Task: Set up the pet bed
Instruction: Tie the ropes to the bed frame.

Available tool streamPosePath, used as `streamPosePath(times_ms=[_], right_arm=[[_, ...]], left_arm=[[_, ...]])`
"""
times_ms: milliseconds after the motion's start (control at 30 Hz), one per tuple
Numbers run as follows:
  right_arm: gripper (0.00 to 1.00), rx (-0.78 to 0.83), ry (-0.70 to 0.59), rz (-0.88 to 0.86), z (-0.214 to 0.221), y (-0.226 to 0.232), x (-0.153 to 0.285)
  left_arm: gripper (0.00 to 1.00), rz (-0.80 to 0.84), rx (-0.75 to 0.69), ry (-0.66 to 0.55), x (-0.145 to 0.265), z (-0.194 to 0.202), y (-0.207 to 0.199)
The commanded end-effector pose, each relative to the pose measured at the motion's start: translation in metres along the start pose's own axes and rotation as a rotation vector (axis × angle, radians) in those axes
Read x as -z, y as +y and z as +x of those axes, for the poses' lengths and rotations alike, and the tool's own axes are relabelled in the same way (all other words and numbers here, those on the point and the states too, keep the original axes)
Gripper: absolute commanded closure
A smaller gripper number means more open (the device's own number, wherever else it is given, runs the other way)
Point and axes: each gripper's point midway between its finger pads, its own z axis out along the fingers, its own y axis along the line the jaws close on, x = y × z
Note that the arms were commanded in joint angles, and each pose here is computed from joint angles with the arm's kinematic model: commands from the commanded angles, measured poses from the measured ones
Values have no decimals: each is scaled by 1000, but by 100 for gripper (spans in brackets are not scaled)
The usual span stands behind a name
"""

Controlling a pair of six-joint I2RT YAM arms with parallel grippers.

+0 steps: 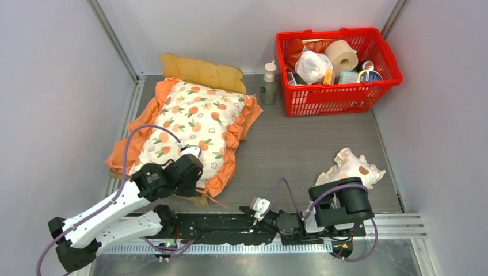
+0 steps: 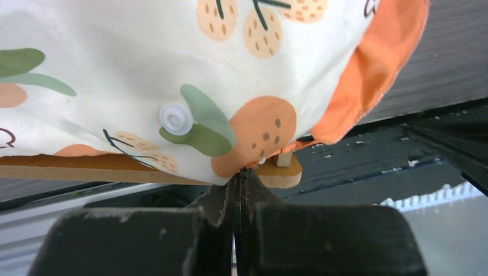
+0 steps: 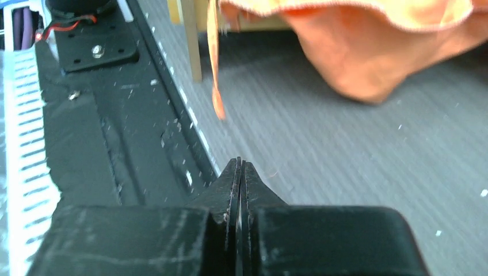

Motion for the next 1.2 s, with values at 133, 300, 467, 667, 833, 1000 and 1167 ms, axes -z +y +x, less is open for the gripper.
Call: streamPosePath(times_ms=[133,300,467,667,833,1000,1167], right_arm=[[95,-244,-83,101,-17,3,21],[87,-221,-162,41,-51,17,11],[60,-204,-157,-81,-61,41,-25],[54,-212,-147,-161,-55,50,-63],[53,-194,-122,-209,-47,58,-93],[53,-167,-77,-207,-34,58,-109],[54,-142,-51,-165,-18,51,-111]], left_arm=[[100,-184,79,-76,13,-11,35],[100,-132,64,-81,10,-10,28],[100,-88,80,-83,-1,-4,21],[100,-58,102,-117,-1,-5,20],[100,-61,101,-129,-1,-4,23],[100,-71,98,-129,-2,-5,24],[100,-78,100,-130,-1,-6,25]])
